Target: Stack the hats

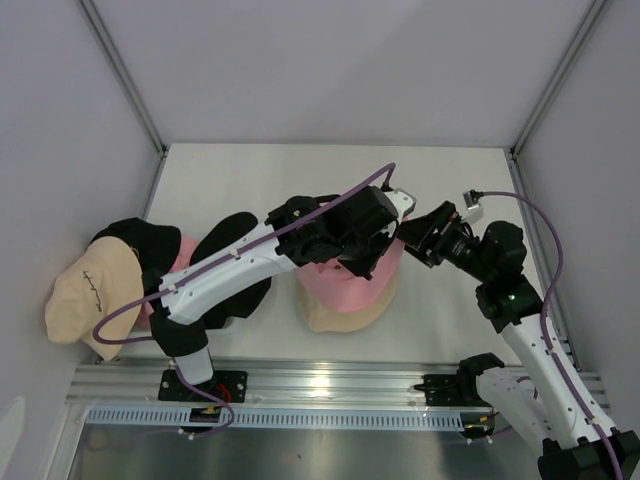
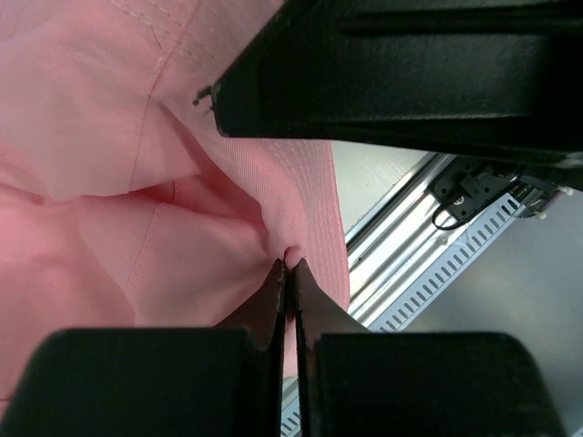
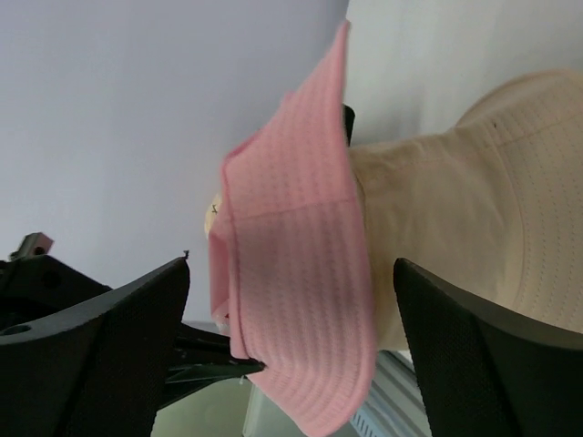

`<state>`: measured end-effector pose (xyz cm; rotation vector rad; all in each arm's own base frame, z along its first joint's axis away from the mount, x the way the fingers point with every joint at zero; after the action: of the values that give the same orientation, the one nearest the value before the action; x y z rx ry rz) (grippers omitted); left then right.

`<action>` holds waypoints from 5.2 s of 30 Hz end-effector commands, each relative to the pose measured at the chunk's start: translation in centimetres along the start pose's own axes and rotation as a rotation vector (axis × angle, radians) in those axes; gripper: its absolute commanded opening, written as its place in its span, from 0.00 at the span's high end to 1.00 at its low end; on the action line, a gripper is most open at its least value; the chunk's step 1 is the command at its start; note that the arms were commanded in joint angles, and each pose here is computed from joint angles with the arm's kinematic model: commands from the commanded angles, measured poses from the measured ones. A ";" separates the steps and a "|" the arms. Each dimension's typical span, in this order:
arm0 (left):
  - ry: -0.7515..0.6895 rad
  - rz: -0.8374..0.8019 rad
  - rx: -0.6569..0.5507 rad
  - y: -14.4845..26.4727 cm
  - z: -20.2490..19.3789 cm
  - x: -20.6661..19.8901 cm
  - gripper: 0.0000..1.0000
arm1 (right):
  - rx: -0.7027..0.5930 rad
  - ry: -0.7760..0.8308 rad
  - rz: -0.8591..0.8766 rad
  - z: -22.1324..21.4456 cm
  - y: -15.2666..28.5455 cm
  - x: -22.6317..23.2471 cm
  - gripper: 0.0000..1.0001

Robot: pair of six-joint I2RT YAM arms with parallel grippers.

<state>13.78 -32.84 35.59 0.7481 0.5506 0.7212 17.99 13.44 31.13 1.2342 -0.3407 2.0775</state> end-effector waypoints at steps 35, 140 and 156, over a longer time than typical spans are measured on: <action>0.907 -0.054 -0.518 6.9 -9.1 16.1 0.09 | -0.008 0.077 -0.195 -2.2 -1.3 -6.8 1.00; 0.848 0.246 -0.268 -0.5 -14.2 18.8 0.30 | 0.221 0.301 -0.621 -2.3 0.0 -11.4 0.04; 0.678 0.634 -0.324 8.5 -12.8 24.1 0.01 | 0.082 0.416 -0.648 4.3 2.2 -5.3 0.01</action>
<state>16.36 -6.46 33.57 0.0458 0.8076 1.5738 21.10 7.37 26.77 0.8453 0.3411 1.6697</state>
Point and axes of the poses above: each gripper's point midway between its finger pads, its own y axis back along the fingers, its own x axis along the line the jaws close on, z = x × y, the point moved 8 cm from there along y, back along the fingers, and after that the axes turned 7 degrees about y, right-handed, at the moved point
